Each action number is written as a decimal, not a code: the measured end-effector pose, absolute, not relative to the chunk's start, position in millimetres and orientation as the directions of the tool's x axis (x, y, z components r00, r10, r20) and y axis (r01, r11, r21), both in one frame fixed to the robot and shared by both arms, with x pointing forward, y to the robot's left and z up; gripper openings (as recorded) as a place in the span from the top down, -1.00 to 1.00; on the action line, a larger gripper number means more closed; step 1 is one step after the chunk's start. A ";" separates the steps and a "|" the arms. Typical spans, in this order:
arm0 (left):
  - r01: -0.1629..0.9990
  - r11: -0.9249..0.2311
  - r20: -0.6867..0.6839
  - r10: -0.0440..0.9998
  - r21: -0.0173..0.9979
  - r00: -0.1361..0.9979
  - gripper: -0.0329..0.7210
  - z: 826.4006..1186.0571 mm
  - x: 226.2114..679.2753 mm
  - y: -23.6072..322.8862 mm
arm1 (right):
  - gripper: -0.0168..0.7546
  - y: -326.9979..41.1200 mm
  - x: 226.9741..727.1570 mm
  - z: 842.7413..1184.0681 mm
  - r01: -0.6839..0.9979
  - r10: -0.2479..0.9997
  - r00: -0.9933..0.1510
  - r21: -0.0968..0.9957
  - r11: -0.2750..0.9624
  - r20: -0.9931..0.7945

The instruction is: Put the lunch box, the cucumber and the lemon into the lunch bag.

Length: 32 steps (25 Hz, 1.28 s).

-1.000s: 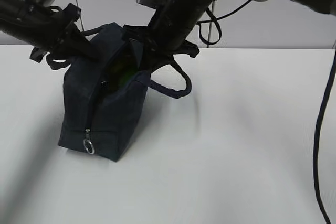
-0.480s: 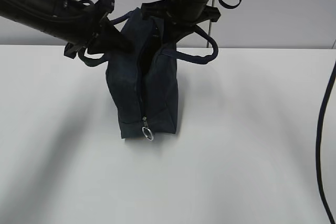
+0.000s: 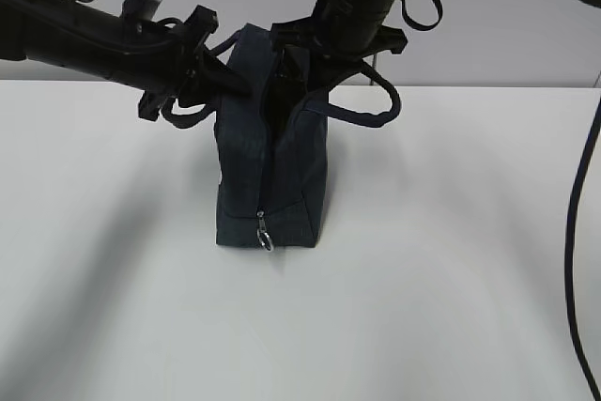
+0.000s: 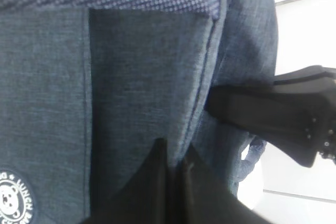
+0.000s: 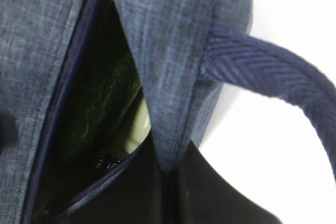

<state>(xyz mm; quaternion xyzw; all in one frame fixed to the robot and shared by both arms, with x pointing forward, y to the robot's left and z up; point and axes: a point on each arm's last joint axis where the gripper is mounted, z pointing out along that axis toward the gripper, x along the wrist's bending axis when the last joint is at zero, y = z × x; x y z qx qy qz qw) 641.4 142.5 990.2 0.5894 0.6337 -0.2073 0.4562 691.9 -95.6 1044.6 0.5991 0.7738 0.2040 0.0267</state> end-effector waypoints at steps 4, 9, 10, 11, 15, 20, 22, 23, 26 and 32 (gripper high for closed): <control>0.935 0.228 -0.835 0.539 0.273 0.113 0.94 984.5 644.2 140.3 | 0.95 -95.9 694.7 1039.1 0.917 0.940 -0.277 0.347 0.196 0.201; 0.927 0.225 -0.824 0.551 0.301 0.134 0.93 983.7 645.5 140.6 | 0.95 -96.3 695.9 1037.0 0.916 0.942 -0.276 0.348 0.198 0.191; 0.926 0.224 -0.822 0.553 0.304 0.137 0.93 983.6 645.5 140.0 | 0.95 -96.3 695.9 1037.0 0.916 0.942 -0.276 0.348 0.198 0.191; 0.925 0.224 -0.821 0.554 0.307 0.138 0.92 983.6 645.7 140.1 | 0.95 -96.3 695.9 1037.0 0.916 0.942 -0.276 0.348 0.198 0.191; 0.917 0.224 -0.810 0.566 0.329 0.152 0.70 983.2 646.9 140.9 | 0.86 -96.8 696.3 1036.9 0.915 0.943 -0.276 0.350 0.199 0.185; 0.912 0.228 -0.803 0.574 0.341 0.157 0.17 983.0 647.9 141.5 | 0.30 -97.0 696.6 1037.0 0.914 0.944 -0.277 0.353 0.200 0.182; 0.912 0.227 -0.803 0.575 0.342 0.158 0.05 983.0 647.9 141.5 | -0.01 -97.0 696.6 1037.0 0.914 0.944 -0.277 0.353 0.200 0.182; 0.912 0.225 -0.802 0.575 0.344 0.160 0.00 983.0 647.9 141.5 | -0.12 -96.7 696.4 1037.0 0.914 0.943 -0.277 0.353 0.199 0.186; 0.911 0.215 -0.802 0.571 0.352 0.175 -0.11 985.0 648.1 140.8 | -0.28 -95.2 696.2 1039.9 0.914 0.939 -0.278 0.358 0.193 0.204; 0.916 0.186 -0.821 0.531 0.357 0.212 -0.31 995.8 650.8 147.6 | -0.33 -91.4 696.9 1059.4 0.895 0.924 -0.292 0.412 0.173 0.247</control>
